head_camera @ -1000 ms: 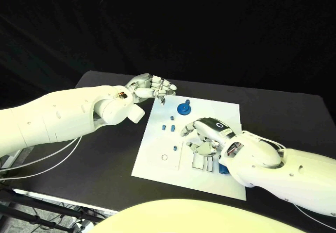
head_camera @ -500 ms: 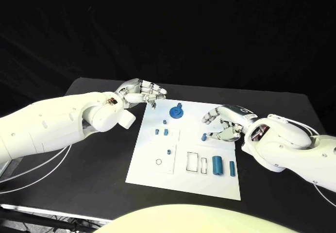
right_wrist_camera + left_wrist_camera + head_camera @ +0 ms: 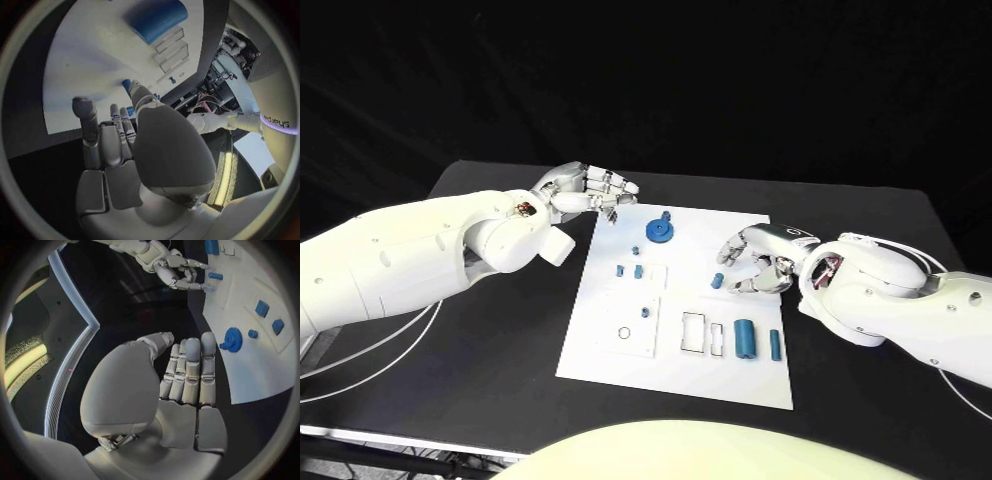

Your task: Assemble the parts on the task board

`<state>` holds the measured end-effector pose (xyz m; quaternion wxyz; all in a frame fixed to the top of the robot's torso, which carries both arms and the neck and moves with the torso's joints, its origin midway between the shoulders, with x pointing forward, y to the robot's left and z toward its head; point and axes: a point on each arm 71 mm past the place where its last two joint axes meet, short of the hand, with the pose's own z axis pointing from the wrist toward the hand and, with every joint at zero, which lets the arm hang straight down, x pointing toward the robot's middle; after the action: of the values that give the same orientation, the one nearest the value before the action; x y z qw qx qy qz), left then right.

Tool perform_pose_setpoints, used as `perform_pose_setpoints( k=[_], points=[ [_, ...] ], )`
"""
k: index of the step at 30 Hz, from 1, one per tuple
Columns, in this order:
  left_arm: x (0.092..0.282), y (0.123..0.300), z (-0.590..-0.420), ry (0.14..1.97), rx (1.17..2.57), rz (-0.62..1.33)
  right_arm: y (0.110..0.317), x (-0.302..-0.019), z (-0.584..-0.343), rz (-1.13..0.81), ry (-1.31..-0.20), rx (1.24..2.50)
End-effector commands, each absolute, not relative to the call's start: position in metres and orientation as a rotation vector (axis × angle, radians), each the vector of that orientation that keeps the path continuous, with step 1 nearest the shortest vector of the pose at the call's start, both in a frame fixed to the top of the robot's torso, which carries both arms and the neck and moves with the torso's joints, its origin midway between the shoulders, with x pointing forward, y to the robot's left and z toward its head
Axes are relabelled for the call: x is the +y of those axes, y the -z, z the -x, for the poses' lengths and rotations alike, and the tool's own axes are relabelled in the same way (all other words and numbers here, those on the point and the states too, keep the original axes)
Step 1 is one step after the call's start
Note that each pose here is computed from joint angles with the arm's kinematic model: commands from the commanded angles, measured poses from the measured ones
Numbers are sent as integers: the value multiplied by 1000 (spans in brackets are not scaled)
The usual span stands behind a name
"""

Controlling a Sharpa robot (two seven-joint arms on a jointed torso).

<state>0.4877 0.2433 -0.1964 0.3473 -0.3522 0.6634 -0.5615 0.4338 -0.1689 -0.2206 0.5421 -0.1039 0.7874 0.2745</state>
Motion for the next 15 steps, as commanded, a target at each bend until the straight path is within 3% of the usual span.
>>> perform_pose_setpoints(
  k=[1,15],
  points=[
    [241,196,-487,1474,1730,904,226,-166,-431,284,-642,1921],
    [241,196,-487,1472,1734,903,229,-154,-431,243,-703,1876]
  ],
)
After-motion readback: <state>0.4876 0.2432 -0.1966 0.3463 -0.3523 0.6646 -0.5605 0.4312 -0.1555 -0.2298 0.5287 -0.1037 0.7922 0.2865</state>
